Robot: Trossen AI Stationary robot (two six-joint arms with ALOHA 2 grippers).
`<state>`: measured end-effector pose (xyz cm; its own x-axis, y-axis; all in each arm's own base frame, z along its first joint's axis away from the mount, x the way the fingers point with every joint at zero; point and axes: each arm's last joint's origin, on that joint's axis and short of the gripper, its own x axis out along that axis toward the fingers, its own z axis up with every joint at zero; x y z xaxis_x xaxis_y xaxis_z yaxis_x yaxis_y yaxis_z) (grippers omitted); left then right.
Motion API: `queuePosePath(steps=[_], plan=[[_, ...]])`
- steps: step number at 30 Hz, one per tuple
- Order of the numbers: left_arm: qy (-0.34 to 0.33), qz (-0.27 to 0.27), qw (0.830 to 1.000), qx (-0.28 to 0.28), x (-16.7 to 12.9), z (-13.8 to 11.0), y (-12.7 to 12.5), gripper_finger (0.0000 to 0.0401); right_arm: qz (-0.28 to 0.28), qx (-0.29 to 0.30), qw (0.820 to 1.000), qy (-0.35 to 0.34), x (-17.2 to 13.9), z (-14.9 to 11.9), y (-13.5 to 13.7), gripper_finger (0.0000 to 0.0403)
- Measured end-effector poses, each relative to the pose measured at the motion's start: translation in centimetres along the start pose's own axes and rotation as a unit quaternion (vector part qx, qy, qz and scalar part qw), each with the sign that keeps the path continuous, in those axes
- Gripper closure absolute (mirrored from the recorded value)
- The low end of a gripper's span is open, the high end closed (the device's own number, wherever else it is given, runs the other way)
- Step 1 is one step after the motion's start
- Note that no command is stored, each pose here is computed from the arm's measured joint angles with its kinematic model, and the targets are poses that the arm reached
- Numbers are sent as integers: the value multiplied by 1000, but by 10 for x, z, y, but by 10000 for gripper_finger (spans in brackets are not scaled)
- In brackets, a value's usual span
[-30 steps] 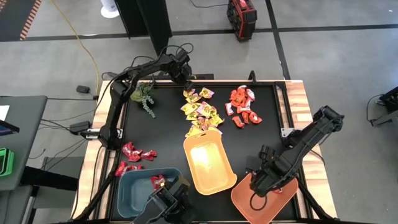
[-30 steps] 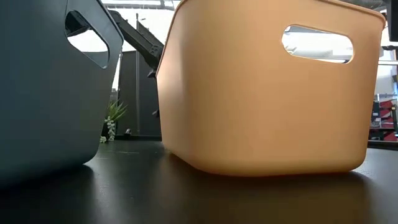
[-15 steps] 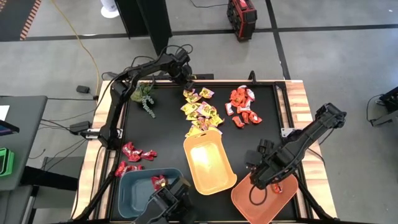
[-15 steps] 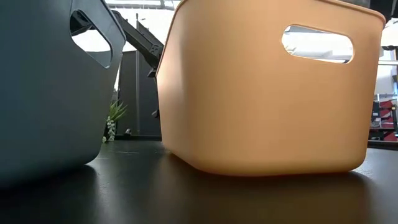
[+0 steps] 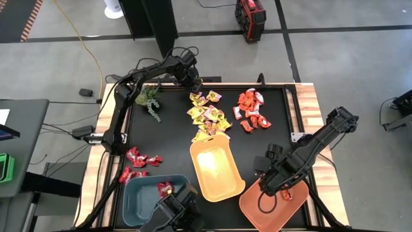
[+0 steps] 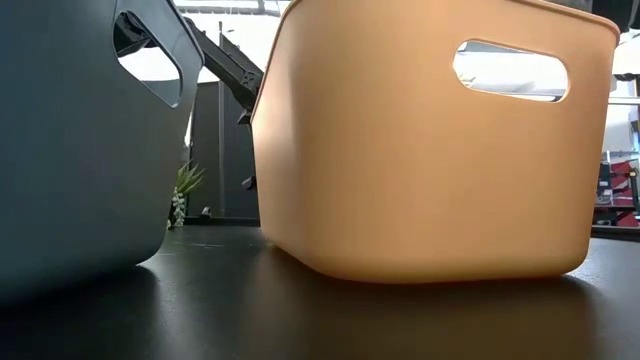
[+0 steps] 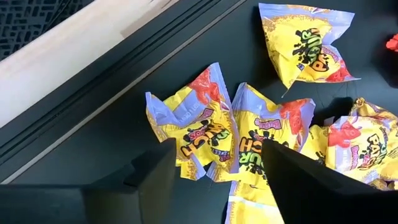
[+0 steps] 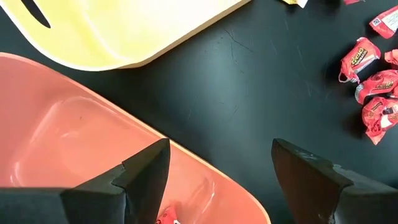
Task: Sort candy
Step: Put the yellow candy into the yellow bin
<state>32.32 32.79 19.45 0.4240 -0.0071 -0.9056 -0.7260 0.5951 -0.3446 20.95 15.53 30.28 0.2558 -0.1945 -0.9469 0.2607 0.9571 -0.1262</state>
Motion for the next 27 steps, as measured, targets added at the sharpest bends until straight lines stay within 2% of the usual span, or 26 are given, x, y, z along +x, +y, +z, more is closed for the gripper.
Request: queuePosePath(steps=[3, 6, 13, 18, 22, 24, 27], plan=[[2, -1, 1000, 1, 0, 0, -1, 201, -1, -13, 1000, -1, 0, 0, 0, 104], [0, -17, 1000, 26, -10, -2, -4, 220, -17, -22, 999, -18, -4, 6, -5, 104], [-73, -29, 992, 103, -72, -4, -26, 220, -24, -94, 992, -79, -29, 48, -33, 104], [-148, -31, 974, 170, -139, -19, -49, 203, -63, -185, 977, -90, -25, 88, -81, 104], [-205, -34, 951, 229, -188, -40, -73, 189, -87, -255, 958, -101, -11, 119, -130, 104], [-233, -36, 939, 251, -212, -53, -83, 184, -69, -255, 958, -109, -4, 131, -160, 104], [-274, -33, 921, 275, -243, -72, -96, 181, -40, -202, 967, -148, 7, 148, -208, 104]])
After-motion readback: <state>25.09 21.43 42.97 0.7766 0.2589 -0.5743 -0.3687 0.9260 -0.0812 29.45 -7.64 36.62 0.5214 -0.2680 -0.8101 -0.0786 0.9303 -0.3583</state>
